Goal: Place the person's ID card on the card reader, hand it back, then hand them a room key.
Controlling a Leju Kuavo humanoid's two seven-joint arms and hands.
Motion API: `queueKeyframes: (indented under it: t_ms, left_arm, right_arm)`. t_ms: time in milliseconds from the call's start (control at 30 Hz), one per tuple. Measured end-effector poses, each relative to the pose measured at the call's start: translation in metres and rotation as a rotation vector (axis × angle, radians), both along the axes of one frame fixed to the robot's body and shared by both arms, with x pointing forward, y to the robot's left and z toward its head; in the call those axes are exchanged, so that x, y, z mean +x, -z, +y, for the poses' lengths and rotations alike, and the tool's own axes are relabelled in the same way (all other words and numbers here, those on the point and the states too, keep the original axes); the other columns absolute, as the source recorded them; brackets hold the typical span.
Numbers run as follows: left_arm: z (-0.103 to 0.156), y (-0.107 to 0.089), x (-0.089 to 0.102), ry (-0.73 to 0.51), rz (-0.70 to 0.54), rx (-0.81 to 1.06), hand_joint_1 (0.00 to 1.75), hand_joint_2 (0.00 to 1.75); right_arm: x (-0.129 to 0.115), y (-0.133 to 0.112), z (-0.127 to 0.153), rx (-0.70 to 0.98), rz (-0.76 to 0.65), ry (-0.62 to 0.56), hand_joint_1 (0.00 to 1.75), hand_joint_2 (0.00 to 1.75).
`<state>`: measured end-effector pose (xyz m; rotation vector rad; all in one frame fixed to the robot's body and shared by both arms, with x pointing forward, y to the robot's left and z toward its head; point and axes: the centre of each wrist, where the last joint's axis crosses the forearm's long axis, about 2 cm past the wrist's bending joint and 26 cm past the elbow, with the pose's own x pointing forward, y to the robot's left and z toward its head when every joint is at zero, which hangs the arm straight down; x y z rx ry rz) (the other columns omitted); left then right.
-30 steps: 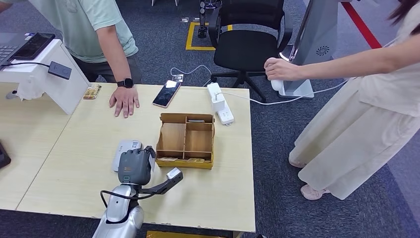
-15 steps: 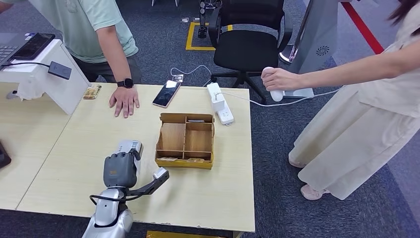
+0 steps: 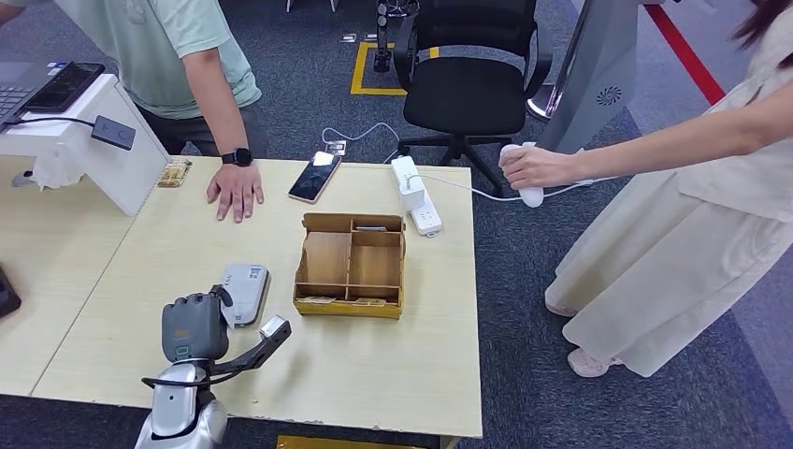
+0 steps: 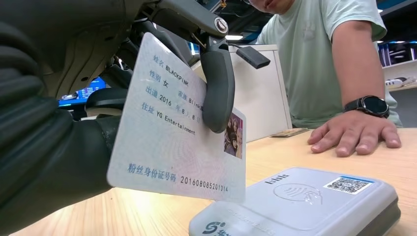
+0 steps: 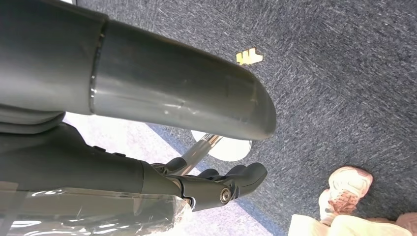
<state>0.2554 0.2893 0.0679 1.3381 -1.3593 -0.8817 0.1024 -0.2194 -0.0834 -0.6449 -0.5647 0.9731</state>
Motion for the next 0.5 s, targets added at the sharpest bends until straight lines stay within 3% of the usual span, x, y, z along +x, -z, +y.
queueKeyframes:
  t_ms: [500]
  left_arm:
    - [0.0,0.008,-0.012,-0.008,0.033,-0.058,1.75,1.75]
  right_arm:
    - [-0.002,0.0,-0.003,-0.003,0.001,0.016,0.0,0.0]
